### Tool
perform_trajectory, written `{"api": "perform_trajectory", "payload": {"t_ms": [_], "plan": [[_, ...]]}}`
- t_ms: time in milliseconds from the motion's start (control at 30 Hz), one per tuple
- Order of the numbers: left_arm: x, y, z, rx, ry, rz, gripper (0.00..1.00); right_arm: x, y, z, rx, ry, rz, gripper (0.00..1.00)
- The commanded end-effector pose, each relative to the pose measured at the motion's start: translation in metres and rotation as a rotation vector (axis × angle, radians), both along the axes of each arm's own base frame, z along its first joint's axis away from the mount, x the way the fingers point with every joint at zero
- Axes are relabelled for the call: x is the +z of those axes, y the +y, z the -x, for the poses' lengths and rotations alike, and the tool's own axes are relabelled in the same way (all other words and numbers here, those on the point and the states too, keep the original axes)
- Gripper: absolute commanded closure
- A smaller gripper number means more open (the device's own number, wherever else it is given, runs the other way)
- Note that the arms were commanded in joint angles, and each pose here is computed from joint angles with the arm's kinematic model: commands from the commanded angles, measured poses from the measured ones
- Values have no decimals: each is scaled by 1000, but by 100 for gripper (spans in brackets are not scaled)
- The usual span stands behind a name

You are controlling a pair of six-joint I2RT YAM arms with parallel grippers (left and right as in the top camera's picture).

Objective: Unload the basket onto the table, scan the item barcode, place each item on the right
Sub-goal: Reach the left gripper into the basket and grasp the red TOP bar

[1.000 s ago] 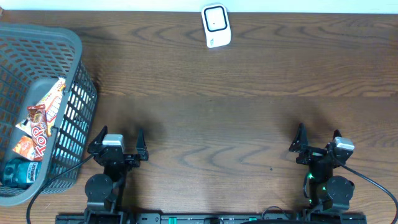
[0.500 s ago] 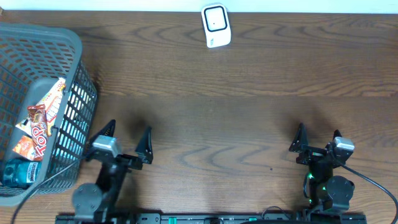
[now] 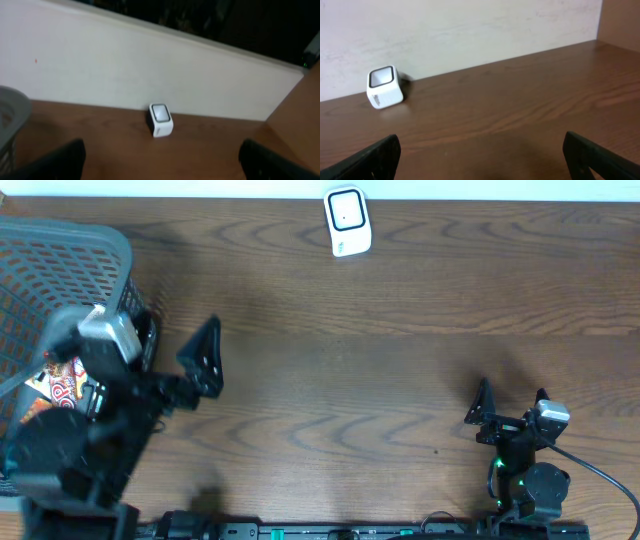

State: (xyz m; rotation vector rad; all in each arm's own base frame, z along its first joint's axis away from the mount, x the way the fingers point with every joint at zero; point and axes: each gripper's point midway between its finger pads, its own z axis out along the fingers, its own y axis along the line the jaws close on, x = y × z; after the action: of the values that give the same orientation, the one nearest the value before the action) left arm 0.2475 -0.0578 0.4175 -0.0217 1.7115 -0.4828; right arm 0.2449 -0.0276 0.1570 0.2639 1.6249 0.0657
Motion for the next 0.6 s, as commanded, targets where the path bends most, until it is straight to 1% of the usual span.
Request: {"api": "perform_trajectory", "payload": {"t_ms": [0, 100, 167, 233, 333, 433, 500, 567], "plan": [[15, -3, -4, -24, 54, -46, 2, 0, -1, 0, -4, -1, -11, 1], [-7, -5, -17, -36, 152, -49, 2, -1, -1, 0, -4, -1, -11, 1], [-17, -3, -27, -21, 191, -54, 2, 0, -1, 0, -4, -1, -11, 1], [-18, 12, -38, 73, 208, -76, 2, 0, -1, 0, -4, -1, -11, 1], [-2, 47, -48, 278, 219, -93, 2, 0, -1, 0, -4, -1, -11, 1], [25, 91, -49, 509, 224, -126, 2, 0, -1, 0, -4, -1, -11, 1], [36, 129, -43, 715, 253, -105, 2, 0, -1, 0, -4, -1, -11, 1], [36, 164, -32, 909, 296, -55, 2, 0, -1, 0, -4, -1, -11, 1]]}}
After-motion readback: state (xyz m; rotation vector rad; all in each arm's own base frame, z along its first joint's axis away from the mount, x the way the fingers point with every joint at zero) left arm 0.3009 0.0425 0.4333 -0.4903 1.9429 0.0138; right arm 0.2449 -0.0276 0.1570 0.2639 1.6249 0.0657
